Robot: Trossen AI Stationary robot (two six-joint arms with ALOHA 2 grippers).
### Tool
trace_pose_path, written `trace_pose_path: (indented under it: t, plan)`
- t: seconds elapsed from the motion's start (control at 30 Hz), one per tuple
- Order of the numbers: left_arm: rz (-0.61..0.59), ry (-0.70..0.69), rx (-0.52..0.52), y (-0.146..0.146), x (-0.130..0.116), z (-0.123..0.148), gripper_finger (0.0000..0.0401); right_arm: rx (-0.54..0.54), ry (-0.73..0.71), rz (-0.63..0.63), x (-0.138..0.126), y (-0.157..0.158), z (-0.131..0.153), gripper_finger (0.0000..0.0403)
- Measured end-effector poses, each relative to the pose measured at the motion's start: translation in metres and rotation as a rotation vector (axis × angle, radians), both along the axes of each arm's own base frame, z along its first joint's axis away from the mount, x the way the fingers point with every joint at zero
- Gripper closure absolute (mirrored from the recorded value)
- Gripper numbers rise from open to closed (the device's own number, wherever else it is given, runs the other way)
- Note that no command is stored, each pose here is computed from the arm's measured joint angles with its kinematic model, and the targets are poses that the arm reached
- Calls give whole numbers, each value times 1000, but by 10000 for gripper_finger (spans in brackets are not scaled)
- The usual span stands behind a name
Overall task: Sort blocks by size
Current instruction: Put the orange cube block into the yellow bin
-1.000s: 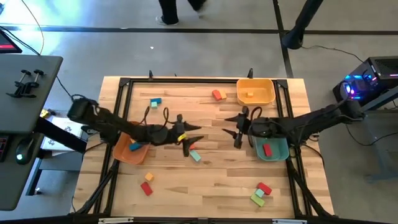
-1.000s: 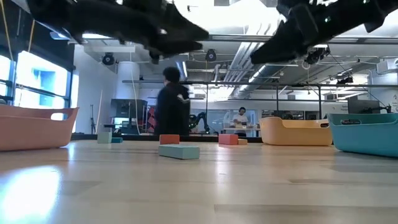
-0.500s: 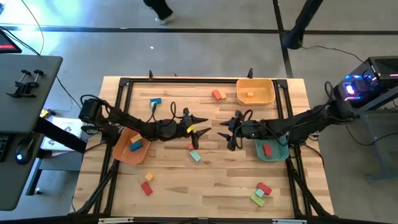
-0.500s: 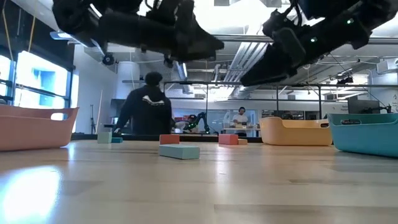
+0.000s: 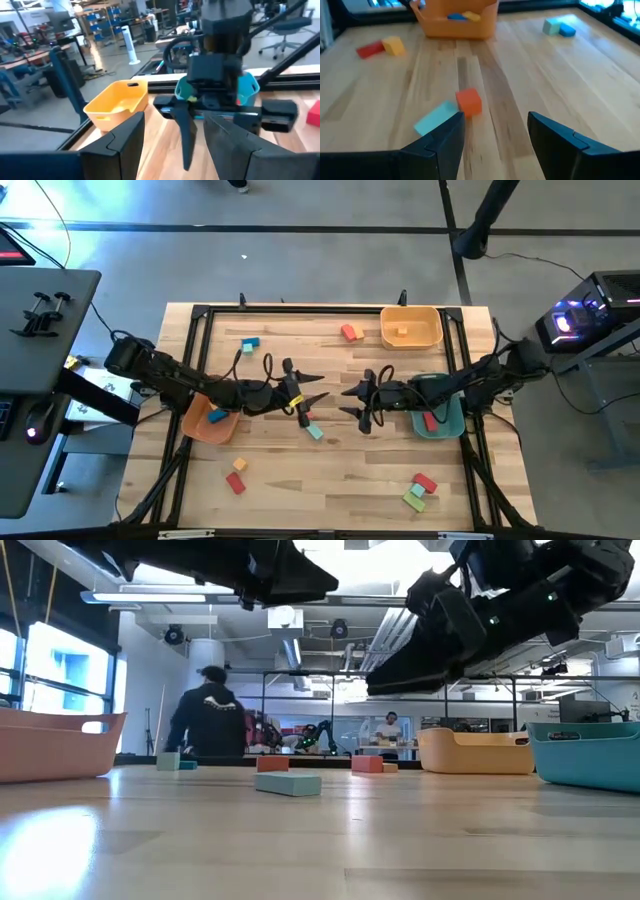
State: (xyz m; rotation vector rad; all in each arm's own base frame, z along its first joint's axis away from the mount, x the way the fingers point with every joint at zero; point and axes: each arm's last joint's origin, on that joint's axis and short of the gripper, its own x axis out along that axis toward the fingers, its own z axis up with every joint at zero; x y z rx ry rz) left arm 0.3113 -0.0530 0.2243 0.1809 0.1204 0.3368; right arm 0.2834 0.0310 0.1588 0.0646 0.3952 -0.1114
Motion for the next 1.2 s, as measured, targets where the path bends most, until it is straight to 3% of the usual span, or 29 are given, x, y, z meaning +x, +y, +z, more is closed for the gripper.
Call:
trace_pose_path:
  t: [0.3, 0.6, 0.73, 0.87, 1.13, 1.2]
  plan:
    - [17, 18, 6, 1, 0, -2, 213, -49, -39, -12, 0, 0, 7, 190]
    - [-4, 31, 11, 5, 1, -3, 213, -278, -121, -326, -32, -25, 65, 190]
    - [-65, 34, -1, 14, 3, -4, 213, -233, -165, -405, -50, -43, 85, 190]
    - [-70, 30, -20, 26, 5, -4, 213, -145, -155, -422, -56, -58, 85, 190]
    - [-82, -8, -41, 57, 3, -8, 213, -49, -19, -382, -35, -83, 47, 190]
    - [-79, -26, -64, 66, -3, -15, 213, -32, 10, -318, -31, -85, 39, 190]
